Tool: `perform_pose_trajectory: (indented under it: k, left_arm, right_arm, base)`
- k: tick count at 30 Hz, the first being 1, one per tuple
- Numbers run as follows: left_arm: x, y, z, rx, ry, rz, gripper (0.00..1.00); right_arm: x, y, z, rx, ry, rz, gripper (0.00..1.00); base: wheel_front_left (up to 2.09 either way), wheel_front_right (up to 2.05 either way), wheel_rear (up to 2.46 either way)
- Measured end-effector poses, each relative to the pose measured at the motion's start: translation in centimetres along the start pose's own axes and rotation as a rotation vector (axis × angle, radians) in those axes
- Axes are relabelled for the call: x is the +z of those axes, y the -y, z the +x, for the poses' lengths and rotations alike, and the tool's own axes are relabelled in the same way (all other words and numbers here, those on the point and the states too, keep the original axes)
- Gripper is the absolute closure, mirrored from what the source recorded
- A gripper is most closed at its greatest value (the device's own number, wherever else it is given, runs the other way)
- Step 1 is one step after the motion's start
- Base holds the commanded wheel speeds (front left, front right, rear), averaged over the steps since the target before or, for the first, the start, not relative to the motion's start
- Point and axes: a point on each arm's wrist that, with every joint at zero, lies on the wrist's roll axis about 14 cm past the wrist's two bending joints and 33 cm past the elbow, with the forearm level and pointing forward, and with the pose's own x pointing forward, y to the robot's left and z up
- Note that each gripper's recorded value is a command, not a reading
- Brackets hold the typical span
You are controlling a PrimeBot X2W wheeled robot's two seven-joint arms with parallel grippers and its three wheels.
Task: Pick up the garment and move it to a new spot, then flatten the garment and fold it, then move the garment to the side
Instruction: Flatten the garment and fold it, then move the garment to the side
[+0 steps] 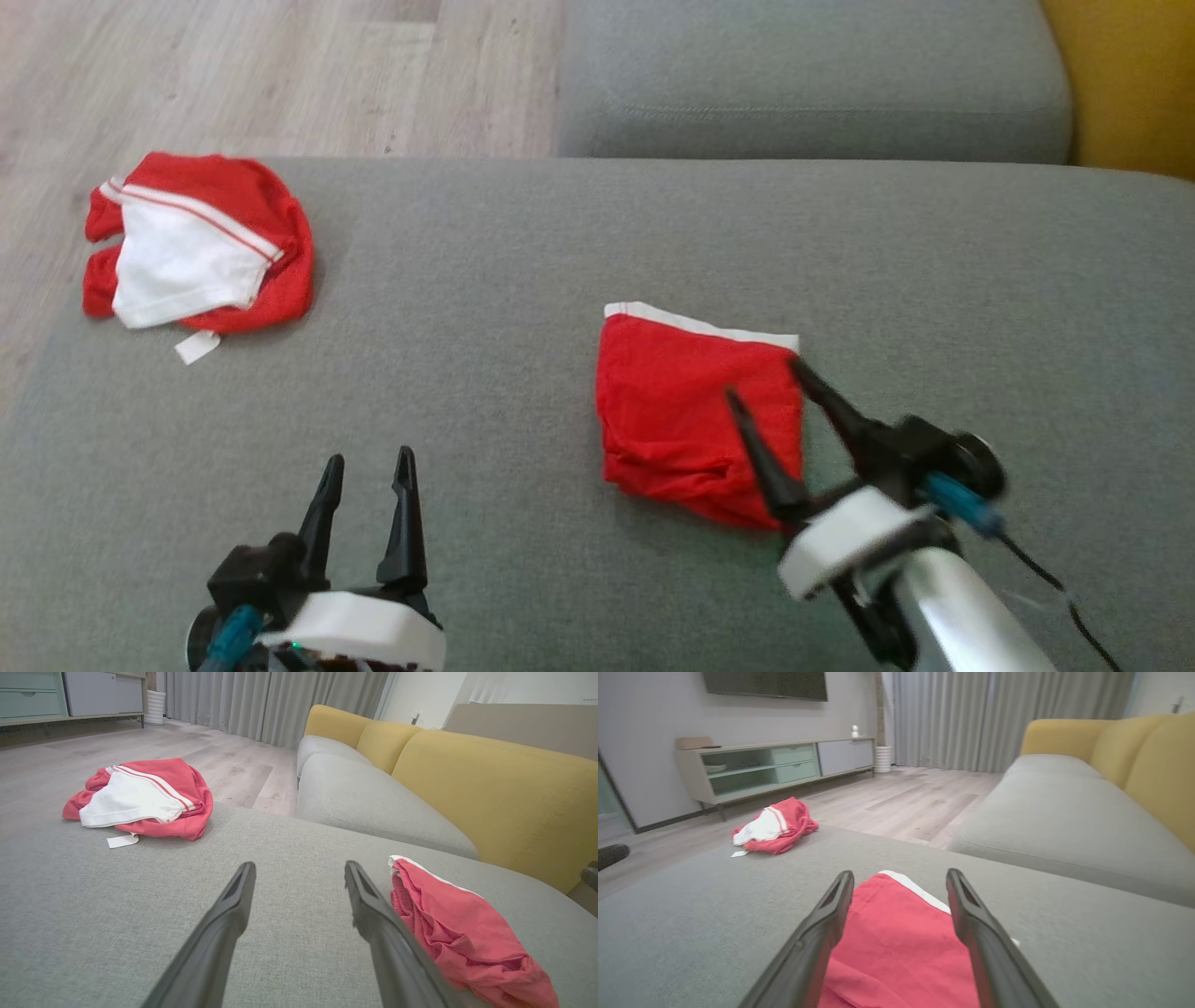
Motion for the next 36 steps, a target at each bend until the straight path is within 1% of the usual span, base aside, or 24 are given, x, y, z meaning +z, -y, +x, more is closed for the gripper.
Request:
perform_pose_trajectory:
  k: [3, 7, 10, 13, 19, 28, 36]
  left_arm:
    - [0.1, 0.4, 0.1, -0.016, 0.009, 0.002, 0.0]
    - [-0.5, 0.8, -0.2, -0.027, 0.001, -0.003, 0.0]
    - [-1.2, 1.0, -0.7, -0.035, -0.012, -0.002, 0.0]
    - [-1.5, 0.7, -1.0, -0.028, -0.011, 0.021, 0.0]
    - [-2.1, -0.6, -1.7, 0.004, -0.023, 0.041, 0.0]
    - [-1.8, -1.3, -2.0, 0.024, -0.006, 0.067, 0.0]
    - [-2.0, -1.3, -2.1, 0.021, -0.008, 0.066, 0.0]
  right_arm:
    - [0.0, 2.3, -1.9, -0.106, 0.012, 0.032, 0.0]
    - [-0.8, 4.9, -4.8, -0.229, -0.002, 0.062, 0.0]
    - [-1.3, 5.8, -6.4, -0.283, -0.008, 0.098, 0.0]
    - [-1.5, 6.3, -7.3, -0.319, -0.004, 0.122, 0.0]
    - [-1.8, 7.0, -8.5, -0.358, -0.008, 0.148, 0.0]
    - [-2.5, 6.7, -8.7, -0.355, -0.035, 0.171, 0.0]
    - [-2.8, 6.6, -8.6, -0.352, -0.049, 0.175, 0.0]
  base:
    - [0.0, 0.0, 0.0]
    - [0.0, 0.0, 0.0]
    - [0.0, 0.0, 0.0]
    - [0.0, 0.0, 0.0]
    - [0.0, 0.0, 0.0]
    - [0.0, 0.0, 0.0]
    - [0.0, 0.0, 0.0]
